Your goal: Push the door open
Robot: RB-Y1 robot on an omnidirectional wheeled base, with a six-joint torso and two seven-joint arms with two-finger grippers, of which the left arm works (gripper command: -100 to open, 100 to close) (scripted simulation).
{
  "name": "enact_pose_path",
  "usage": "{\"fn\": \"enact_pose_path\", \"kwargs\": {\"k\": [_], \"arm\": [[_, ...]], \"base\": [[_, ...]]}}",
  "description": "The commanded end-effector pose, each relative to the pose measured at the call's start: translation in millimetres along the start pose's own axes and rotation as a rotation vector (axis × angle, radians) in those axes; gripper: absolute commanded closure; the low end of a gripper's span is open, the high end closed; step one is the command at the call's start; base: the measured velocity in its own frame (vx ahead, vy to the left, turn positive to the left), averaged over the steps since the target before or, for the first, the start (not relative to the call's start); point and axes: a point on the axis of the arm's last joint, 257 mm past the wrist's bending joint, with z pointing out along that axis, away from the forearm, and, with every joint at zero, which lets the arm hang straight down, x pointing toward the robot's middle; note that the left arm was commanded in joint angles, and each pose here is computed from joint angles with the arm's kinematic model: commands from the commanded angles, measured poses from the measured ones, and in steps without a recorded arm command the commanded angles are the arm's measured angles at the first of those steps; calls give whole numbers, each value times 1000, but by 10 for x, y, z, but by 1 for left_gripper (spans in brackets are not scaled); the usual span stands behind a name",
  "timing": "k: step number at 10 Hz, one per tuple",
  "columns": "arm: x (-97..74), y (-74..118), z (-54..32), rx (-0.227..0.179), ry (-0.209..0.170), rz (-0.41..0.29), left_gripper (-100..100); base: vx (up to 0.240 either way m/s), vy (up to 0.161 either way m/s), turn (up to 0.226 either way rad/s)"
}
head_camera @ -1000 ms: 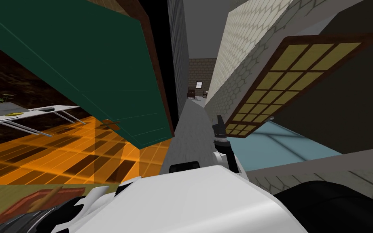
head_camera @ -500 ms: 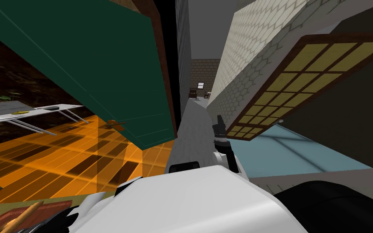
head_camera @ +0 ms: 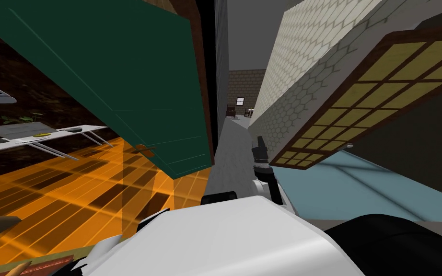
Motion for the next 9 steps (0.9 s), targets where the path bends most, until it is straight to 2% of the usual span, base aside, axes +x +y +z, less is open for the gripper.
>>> {"fn": "enact_pose_path", "kwargs": {"k": [1, 3, 4, 5, 9], "arm": [[-173, -13, -14, 8, -33, 5, 100], [-334, 94, -96, -14, -61, 13, 100], [-295, 105, -94, -18, -51, 11, 100], [-181, -99, 21, 23, -36, -1, 100], [-92, -309, 109, 62, -26, -15, 100]], "base": [[107, 167, 27], [110, 168, 29], [34, 61, 23], [64, 115, 174], [68, 150, 139]]}}
